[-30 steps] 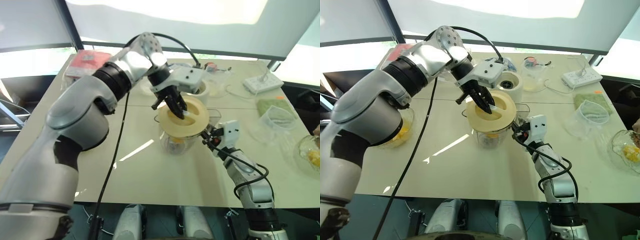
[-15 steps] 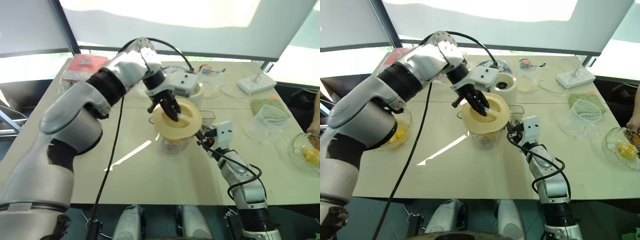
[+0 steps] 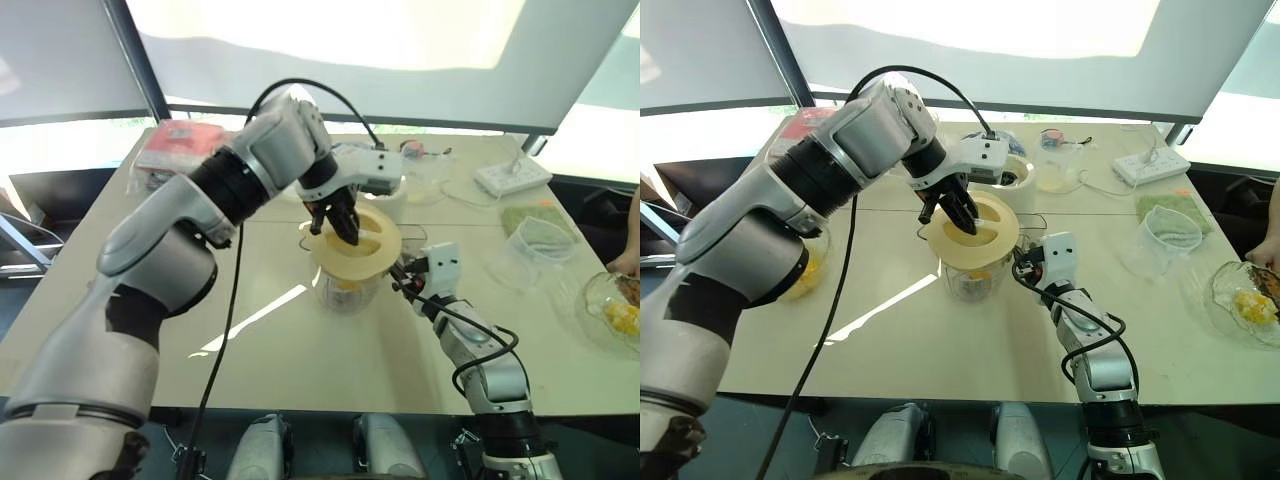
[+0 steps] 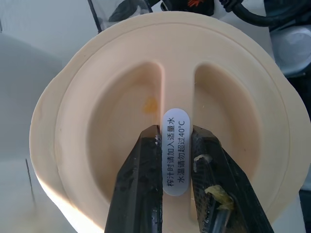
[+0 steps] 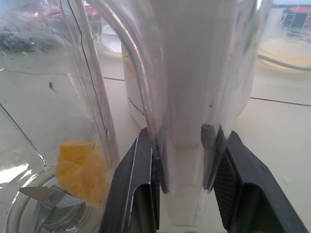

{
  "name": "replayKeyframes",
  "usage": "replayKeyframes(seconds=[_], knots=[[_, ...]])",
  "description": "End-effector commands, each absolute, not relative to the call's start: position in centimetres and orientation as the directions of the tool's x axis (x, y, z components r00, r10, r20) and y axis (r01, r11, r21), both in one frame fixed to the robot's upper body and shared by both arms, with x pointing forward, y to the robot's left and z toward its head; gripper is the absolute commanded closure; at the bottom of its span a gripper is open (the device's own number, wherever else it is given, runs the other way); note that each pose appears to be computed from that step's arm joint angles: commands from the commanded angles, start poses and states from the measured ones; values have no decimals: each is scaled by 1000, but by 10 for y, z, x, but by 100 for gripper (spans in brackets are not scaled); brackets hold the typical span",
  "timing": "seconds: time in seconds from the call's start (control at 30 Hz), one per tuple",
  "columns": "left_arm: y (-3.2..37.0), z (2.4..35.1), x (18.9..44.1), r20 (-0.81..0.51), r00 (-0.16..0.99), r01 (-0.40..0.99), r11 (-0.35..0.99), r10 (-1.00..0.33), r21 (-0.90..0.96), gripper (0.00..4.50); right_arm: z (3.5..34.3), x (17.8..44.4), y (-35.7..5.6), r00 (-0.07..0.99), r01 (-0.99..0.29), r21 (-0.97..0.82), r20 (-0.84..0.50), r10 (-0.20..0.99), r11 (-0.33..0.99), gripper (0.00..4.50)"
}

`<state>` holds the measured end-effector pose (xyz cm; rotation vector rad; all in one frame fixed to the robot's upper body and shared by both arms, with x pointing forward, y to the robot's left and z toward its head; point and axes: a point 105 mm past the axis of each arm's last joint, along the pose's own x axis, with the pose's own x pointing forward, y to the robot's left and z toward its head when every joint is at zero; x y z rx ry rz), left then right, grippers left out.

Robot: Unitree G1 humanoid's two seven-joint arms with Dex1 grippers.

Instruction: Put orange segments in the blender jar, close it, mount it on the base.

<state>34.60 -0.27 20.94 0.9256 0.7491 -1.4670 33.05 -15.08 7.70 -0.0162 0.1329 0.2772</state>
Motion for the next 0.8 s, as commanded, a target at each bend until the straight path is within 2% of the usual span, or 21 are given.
replayKeyframes(seconds=[0.03,0.17,0.3,0.43,0.63,0.8], knots=[[39,127,349,-951,-22,971,221,-308,-94,426,106,334,-171,982,-189,-11,-23,189,982,361],[30,126,357,-926,88,884,458,-368,-98,426,105,333,-170,983,-185,-8,-24,184,983,361],[26,126,357,-915,112,833,538,-388,-126,426,104,333,-172,983,-180,-7,-28,180,984,361],[28,120,350,-921,88,855,503,-380,-126,426,103,333,-172,983,-182,-7,-30,182,983,361],[34,124,345,-915,74,958,283,-397,-46,426,102,333,-172,982,-187,-3,-32,187,982,361],[40,127,339,-922,41,973,224,-386,-50,426,102,333,-171,982,-188,-1,-33,188,982,361]])
